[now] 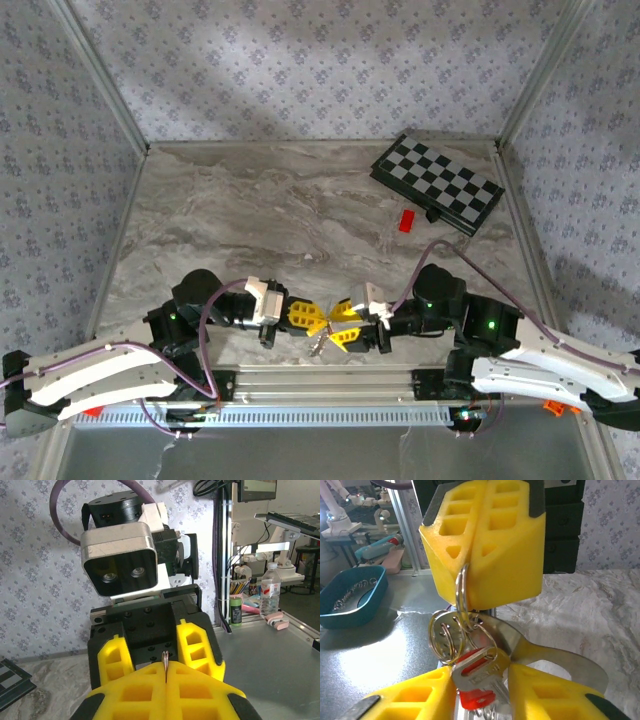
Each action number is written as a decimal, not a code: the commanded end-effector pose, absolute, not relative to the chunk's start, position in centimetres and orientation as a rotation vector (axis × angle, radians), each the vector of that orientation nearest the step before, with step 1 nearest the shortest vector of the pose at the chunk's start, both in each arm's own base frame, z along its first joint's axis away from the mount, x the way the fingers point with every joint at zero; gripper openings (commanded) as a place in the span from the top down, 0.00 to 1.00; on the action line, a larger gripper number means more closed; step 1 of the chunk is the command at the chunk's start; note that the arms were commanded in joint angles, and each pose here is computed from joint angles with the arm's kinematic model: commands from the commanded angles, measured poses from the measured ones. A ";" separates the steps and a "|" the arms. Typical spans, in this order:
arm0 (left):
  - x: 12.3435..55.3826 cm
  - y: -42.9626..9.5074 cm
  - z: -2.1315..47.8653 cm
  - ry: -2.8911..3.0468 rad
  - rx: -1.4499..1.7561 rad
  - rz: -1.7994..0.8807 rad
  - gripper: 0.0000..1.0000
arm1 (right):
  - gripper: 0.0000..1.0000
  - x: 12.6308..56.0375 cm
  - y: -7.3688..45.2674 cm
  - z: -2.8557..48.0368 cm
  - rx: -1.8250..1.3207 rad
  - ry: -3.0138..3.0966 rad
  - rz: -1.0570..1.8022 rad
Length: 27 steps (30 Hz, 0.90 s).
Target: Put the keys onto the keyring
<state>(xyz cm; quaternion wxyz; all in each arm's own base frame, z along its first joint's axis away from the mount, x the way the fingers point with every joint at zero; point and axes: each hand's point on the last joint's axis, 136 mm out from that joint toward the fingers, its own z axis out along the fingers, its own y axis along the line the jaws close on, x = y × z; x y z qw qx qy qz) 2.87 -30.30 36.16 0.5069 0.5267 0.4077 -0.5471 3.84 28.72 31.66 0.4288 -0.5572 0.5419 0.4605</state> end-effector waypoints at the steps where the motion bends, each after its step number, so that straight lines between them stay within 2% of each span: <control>1: 2.4 -29.5 38.9 0.879 1.232 -1.316 1.00 | 0.73 4.1 28.7 31.9 -1.368 1.333 1.133; 6: 2.3 -29.5 39.0 0.871 1.231 -1.321 1.00 | 0.77 4.3 28.6 31.7 -1.363 1.339 1.119; 12: 2.4 -29.5 38.8 0.881 1.230 -1.322 1.00 | 0.72 4.4 28.6 32.3 -1.344 1.314 1.116; 15: 2.4 -29.5 38.8 0.882 1.229 -1.318 1.00 | 0.73 4.5 28.7 32.2 -1.340 1.310 1.118; 22: 2.4 -29.5 38.6 0.887 1.229 -1.315 1.00 | 0.96 4.6 28.4 32.5 -1.334 1.302 1.099; 24: 2.5 -29.5 38.5 0.894 1.231 -1.310 1.00 | 1.00 4.6 28.3 32.7 -1.332 1.293 1.094; 27: 2.6 -29.6 38.3 0.903 1.234 -1.306 1.00 | 1.00 4.5 28.2 32.8 -1.333 1.286 1.089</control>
